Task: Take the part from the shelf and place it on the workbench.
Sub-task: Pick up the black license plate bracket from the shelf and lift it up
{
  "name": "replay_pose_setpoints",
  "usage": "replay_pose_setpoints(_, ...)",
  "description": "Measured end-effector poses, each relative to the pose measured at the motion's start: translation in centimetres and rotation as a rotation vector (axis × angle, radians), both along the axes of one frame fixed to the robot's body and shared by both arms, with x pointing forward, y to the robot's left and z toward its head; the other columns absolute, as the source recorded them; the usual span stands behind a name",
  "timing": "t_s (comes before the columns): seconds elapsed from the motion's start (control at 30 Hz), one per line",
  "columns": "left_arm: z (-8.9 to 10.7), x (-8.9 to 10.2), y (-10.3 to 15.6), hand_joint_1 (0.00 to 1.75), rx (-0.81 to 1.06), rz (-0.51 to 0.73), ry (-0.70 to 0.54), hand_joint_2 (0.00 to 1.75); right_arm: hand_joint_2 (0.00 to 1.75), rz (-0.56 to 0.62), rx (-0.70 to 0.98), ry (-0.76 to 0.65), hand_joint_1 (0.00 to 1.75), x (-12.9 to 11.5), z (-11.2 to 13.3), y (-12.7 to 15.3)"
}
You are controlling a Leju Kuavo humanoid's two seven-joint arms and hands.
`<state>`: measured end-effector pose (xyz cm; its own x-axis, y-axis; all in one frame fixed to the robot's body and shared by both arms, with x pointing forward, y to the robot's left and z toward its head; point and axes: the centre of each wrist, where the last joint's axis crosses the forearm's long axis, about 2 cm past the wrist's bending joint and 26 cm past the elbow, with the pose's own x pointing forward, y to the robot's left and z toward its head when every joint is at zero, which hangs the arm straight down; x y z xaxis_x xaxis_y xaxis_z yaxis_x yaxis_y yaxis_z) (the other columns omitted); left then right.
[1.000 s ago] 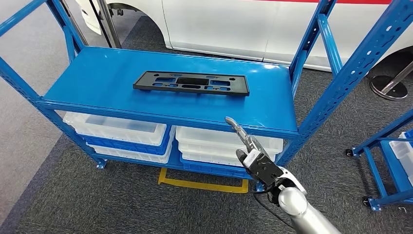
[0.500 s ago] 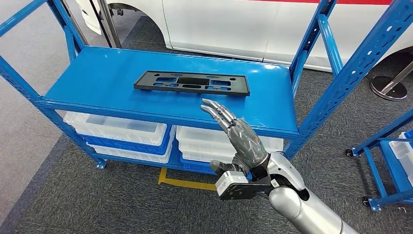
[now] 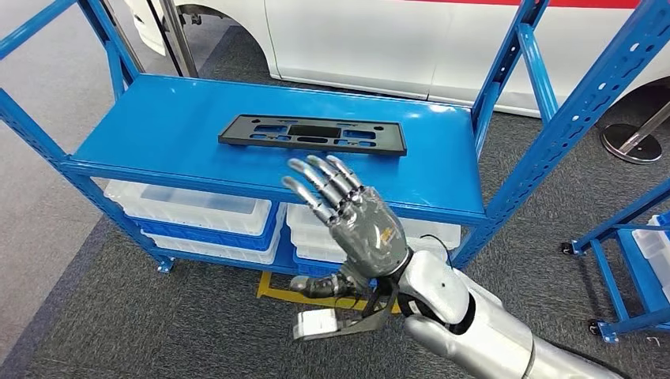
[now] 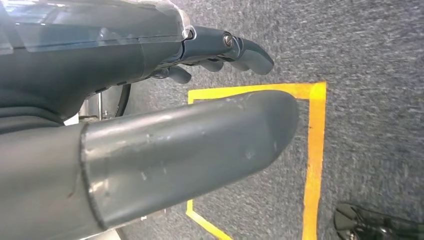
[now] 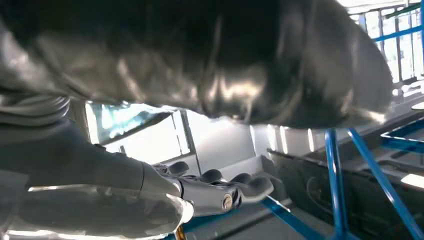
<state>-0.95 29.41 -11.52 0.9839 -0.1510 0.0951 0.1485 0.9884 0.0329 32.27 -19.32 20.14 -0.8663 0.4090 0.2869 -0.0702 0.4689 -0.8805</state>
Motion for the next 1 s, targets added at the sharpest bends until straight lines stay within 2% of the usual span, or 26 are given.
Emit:
replay_pose_setpoints(0.1,0.0,0.8,-0.8,0.00,0.000,-0.030,0.017,0.00,0.00,-0.070,-0.178,-0.300,0.00,0.0,0.9,2.3)
replay_pose_setpoints(0.13,0.0,1.0,-1.0,0.00,0.001,-0.035,0.022,0.00,0.00,-0.079,-0.217,-0.374,0.00,-0.1,0.9,2.8)
replay_pose_setpoints(0.17,0.0,1.0,-1.2,0.00,0.001,-0.035,0.022,0.00,0.00,-0.075,-0.236,-0.388,0.00,0.0,0.8,3.0)
replay_pose_setpoints(1.0,0.0,1.1,-1.4,0.00,0.004,-0.049,-0.003,0.00,0.00,-0.107,-0.303,-0.297,0.00,0.8,-1.1,1.5)
